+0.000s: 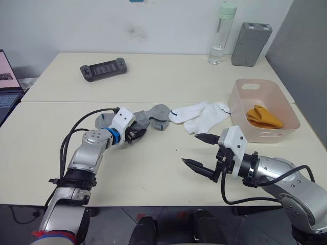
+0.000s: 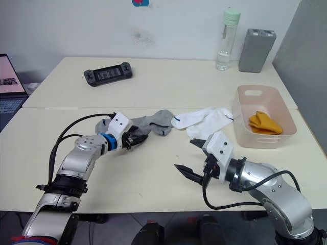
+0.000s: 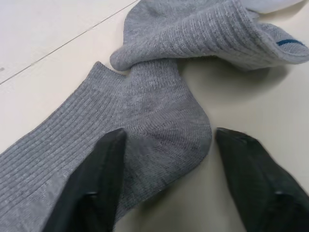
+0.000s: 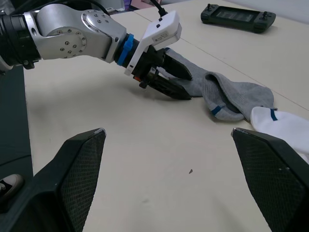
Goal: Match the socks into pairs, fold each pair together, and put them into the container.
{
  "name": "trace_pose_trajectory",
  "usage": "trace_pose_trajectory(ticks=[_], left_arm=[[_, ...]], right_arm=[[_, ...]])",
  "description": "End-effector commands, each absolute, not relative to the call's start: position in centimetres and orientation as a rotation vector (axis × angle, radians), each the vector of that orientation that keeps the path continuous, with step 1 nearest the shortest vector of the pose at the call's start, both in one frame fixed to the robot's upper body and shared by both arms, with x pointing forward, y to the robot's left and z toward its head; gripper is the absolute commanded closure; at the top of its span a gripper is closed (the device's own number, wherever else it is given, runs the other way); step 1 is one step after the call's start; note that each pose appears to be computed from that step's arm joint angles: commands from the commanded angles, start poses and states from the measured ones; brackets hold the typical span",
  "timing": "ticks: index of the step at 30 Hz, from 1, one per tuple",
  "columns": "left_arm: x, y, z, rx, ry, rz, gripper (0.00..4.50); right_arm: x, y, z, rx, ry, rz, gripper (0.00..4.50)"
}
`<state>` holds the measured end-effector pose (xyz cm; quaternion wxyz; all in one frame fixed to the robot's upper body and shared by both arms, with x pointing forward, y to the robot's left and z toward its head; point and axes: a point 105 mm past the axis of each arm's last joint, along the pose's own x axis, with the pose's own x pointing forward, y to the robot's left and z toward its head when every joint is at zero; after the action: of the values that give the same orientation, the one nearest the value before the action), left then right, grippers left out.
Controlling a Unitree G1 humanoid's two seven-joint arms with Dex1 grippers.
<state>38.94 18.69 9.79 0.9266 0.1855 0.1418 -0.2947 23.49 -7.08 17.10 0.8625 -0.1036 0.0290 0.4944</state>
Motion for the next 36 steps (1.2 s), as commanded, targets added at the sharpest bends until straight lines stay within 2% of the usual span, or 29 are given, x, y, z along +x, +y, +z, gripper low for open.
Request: trace_pose_trajectory(ticks=[1, 7, 10, 14, 21, 23, 28, 31, 36], left_arm=[[39.4, 19.9, 9.3, 0.377, 0.314, -0.536, 2.72], [38.5, 20.7, 10.0, 0.322, 0.307, -0.516, 4.46], [37.6, 21.0, 10.3, 0.318, 0.302, -0.513, 4.48], [34.3, 21.2, 11.6, 0.280, 0.306, -0.521, 4.48], [26.6, 17.1, 11.2, 0.183, 0.493, -0.839, 4.48], [26.1, 15.1, 10.9, 0.153, 0.503, -0.898, 4.48], [26.9, 12.8, 10.0, 0.097, 0.507, -0.903, 4.48], [26.9, 12.0, 10.4, 0.076, 0.493, -0.931, 3.88], [26.1, 12.4, 12.7, 0.046, 0.455, -1.009, 2.40]], right_arm=[[22.9, -6.7, 18.1, -0.230, 0.014, 1.057, 0.00], [22.9, -6.8, 18.1, -0.251, 0.022, 1.053, 0.00], [22.9, -6.8, 18.0, -0.250, 0.023, 1.052, 0.00], [22.8, -6.8, 17.9, -0.251, 0.025, 1.056, 0.00], [23.0, -6.9, 17.8, -0.258, 0.029, 1.068, 0.00], [23.0, -6.8, 17.9, -0.262, 0.027, 1.070, 0.00], [23.0, -6.8, 17.9, -0.269, 0.030, 1.070, 0.00], [22.8, -7.1, 17.8, -0.276, 0.041, 1.063, 0.00], [22.8, -7.1, 17.7, -0.274, 0.046, 1.057, 0.00]])
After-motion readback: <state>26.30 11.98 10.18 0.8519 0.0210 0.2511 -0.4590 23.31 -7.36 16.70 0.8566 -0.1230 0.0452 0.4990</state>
